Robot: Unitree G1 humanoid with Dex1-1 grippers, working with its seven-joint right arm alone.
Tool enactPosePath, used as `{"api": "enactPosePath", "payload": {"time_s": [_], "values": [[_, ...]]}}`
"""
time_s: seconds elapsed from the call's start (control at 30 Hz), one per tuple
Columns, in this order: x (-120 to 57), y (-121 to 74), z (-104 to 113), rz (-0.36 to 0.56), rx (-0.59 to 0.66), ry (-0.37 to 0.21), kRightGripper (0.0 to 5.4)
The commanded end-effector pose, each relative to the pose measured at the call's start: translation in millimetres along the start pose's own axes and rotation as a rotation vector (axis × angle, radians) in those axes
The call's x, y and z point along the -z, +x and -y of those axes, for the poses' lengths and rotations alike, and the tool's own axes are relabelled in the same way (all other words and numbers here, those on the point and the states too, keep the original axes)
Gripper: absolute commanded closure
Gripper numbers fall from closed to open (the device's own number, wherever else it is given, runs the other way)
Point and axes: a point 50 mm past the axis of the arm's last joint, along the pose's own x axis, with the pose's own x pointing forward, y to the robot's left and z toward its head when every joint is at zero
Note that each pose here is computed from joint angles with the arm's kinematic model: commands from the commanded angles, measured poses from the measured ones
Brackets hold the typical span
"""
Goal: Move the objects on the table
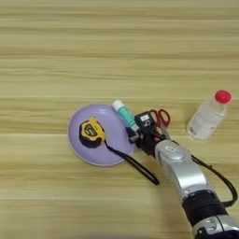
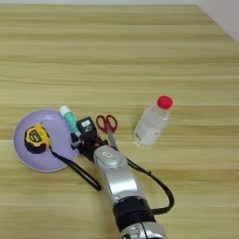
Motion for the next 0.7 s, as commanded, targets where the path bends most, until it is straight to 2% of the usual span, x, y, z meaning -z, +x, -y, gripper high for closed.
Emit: {"api": "enactPosePath", "payload": {"time_s": [0.03,0.3,0.7], "values": [[-41.4,1.5,21.8,0.152,0.08,-0.038,3.74],[-41.7,-3.0,33.5,0.149,0.154,-0.048,3.74],[-32.0,-5.7,45.6,0.081,0.225,-0.061,3.74]]}}
